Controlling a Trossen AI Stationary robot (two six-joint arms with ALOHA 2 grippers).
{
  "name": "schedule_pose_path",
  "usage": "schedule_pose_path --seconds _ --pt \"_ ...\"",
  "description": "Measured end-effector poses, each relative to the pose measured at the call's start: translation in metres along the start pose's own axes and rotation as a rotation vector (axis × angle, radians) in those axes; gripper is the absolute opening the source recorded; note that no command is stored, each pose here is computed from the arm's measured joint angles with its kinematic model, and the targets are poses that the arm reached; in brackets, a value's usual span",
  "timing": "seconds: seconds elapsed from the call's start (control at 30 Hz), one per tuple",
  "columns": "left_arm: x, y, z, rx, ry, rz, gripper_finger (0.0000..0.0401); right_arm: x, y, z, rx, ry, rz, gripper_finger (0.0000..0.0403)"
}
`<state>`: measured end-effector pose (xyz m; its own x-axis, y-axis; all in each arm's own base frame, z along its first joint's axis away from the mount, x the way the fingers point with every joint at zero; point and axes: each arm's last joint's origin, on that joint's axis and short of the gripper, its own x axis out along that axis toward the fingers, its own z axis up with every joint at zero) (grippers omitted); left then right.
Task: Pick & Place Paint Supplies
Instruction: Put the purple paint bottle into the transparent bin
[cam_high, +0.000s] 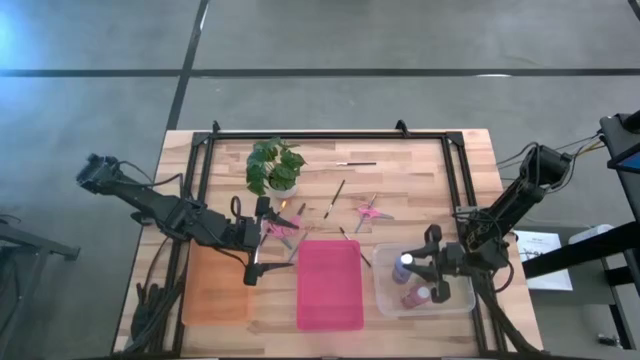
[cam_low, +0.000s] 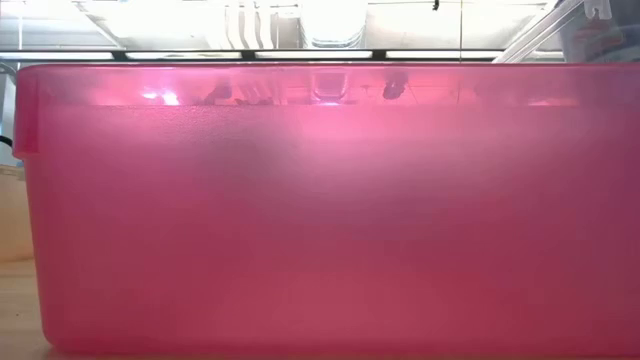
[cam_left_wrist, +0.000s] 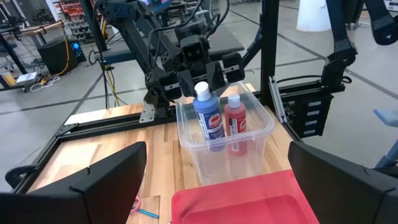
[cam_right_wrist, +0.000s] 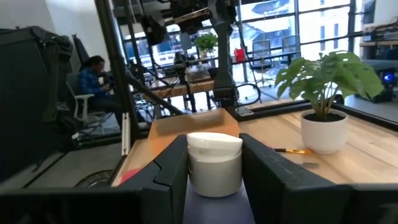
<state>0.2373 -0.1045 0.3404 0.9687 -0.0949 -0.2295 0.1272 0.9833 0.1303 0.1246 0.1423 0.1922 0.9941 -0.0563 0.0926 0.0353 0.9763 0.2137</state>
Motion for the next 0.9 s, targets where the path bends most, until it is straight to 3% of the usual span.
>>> schedule_pose_path --seconds 0.57,0.9 --pt "0.0 0.0 0.0 0.002 -0.001 0.003 0.04 0.001 0.001 -0.012 -0.014 0.034 0.02 0.0111" --pt "0.002 0.0 -0.001 0.004 0.005 0.004 0.04 0.006 0.012 0.012 -0.055 -0.042 0.041 0.0111"
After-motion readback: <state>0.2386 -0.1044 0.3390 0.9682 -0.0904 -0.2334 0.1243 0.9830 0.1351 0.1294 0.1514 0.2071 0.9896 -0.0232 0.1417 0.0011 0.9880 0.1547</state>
